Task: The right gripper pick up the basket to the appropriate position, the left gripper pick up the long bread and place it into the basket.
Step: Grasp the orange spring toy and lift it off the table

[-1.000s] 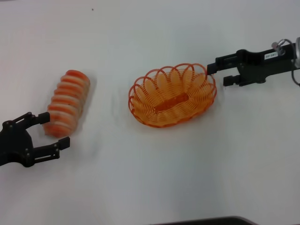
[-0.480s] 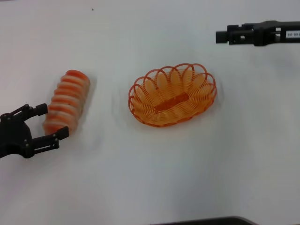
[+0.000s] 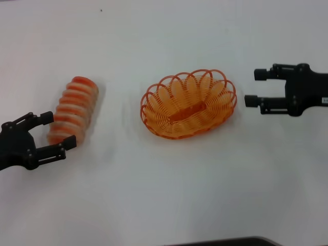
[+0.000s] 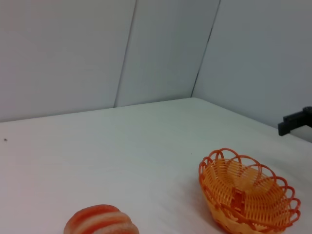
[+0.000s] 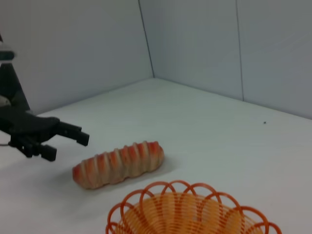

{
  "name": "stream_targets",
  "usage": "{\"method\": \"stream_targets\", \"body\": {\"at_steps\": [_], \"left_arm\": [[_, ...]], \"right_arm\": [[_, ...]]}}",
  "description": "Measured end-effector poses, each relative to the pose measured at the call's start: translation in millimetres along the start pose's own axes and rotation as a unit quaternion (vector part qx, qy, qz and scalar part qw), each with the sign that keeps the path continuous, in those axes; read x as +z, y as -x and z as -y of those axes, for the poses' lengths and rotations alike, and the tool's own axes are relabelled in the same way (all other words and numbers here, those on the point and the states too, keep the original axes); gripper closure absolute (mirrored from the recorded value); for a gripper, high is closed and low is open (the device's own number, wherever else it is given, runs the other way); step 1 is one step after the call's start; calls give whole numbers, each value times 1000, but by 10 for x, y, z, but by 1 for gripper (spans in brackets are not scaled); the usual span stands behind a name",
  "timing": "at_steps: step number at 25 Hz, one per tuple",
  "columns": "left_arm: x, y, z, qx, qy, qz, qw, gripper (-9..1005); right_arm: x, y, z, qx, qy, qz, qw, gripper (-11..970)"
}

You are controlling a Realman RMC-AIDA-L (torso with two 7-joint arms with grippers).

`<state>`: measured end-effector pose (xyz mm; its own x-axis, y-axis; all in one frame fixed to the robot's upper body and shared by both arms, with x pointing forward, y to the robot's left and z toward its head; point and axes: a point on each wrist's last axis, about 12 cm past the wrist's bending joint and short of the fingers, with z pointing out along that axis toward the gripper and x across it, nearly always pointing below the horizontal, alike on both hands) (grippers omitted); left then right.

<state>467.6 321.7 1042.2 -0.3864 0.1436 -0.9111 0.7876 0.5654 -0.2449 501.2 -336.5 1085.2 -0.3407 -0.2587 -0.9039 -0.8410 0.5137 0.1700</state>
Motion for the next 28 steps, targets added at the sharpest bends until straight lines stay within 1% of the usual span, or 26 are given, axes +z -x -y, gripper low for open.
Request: {"method": "stream_targets", "body": {"at_steps": [3, 4, 7, 11, 12, 14, 16, 18, 19, 21, 26, 28], "left_arm": [[6, 26, -18, -14, 1, -1, 1000, 63], [9, 53, -47, -27, 7, -4, 1000, 63], [1, 172, -143, -87, 21, -22, 996, 63], [-41, 426, -204, -154, 15, -46, 987, 64], [-44, 510, -226, -171, 18, -58, 983, 64], [-10, 681, -284, -212, 31, -119, 970, 64], [68, 806, -321, -229, 44, -175, 957, 64], [68, 806, -321, -229, 44, -175, 957, 63], [250, 985, -345, -229, 70, -251, 938, 63], [364, 1082, -332, -223, 83, -277, 931, 63], [602, 1375, -283, -183, 118, -307, 927, 63], [675, 1448, -266, -165, 134, -323, 922, 63]], "right_arm": [[-35, -108, -59, -9, -8, 4, 1000, 184], [-44, -127, -70, -8, -11, 5, 1000, 183], [-52, -151, -79, -8, -14, 5, 1000, 176], [-40, -141, -75, -9, -13, 5, 1000, 168], [-31, -134, -74, -11, -12, 5, 1000, 168], [-7, -121, -76, -17, -9, 4, 1000, 168], [9, -107, -75, -28, -7, 3, 1000, 168], [13, -93, -66, -36, -8, 2, 999, 168], [14, -88, -60, -38, -9, 2, 999, 168], [10, -79, -44, -42, -13, 0, 999, 168], [-13, -65, -23, -47, -16, -2, 999, 168], [-21, -65, -21, -48, -19, 0, 999, 168]]}}
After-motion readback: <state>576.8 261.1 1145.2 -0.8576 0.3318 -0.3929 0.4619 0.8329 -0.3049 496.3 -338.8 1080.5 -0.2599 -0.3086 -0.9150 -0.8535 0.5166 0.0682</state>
